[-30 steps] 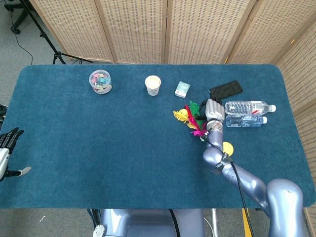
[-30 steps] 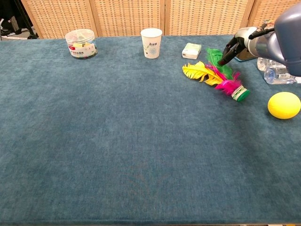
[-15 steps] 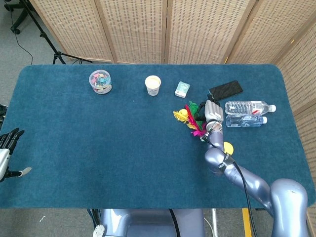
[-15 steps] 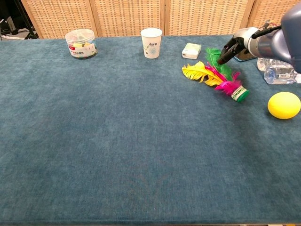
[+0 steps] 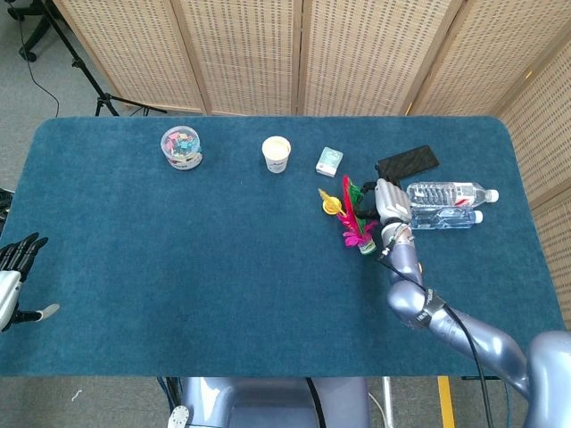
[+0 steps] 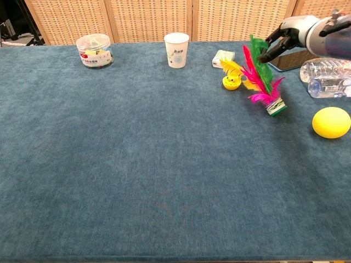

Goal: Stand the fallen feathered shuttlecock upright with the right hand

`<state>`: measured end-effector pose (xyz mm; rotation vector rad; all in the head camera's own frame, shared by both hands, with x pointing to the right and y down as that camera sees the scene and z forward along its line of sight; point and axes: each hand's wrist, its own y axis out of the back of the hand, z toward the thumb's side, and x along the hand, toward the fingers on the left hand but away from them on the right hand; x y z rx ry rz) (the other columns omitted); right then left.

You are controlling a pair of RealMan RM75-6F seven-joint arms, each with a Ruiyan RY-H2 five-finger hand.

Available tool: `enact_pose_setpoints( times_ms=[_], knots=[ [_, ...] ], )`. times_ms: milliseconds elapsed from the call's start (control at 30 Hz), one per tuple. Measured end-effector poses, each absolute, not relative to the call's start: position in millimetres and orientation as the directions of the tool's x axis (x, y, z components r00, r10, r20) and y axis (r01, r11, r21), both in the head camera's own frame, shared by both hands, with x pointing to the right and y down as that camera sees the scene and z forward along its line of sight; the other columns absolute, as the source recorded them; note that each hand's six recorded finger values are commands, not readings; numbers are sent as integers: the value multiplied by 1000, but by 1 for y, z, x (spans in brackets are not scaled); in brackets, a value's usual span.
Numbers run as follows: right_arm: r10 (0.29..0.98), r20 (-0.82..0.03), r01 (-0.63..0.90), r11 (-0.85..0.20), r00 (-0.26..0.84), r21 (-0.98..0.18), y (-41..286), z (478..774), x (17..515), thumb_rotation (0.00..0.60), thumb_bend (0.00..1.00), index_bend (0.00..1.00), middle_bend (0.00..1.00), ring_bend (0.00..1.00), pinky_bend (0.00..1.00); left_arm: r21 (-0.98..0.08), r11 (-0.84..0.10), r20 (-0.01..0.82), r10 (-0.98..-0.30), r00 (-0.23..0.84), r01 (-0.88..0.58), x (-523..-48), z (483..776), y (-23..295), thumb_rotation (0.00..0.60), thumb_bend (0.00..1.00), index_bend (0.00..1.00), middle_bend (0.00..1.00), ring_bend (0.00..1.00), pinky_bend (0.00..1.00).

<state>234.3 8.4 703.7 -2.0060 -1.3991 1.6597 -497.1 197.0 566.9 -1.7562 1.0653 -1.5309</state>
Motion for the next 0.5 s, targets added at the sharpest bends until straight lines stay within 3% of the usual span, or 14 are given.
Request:
enact_pose_setpoints(
  times_ms=[267,500],
  knots=[
    [765,-644,576,-522,-10,-629,16,684,234,600,620,683,0,0,0,-832,-520,524,-851,37,-194,-495,566,199,600,0,0,0,0,0],
    [809,-578,639,-502,109,-583,36,658,224,600,620,696,0,0,0,-835,-516,514,-855,63,-193,-490,562,203,600,0,0,0,0,0]
  ],
)
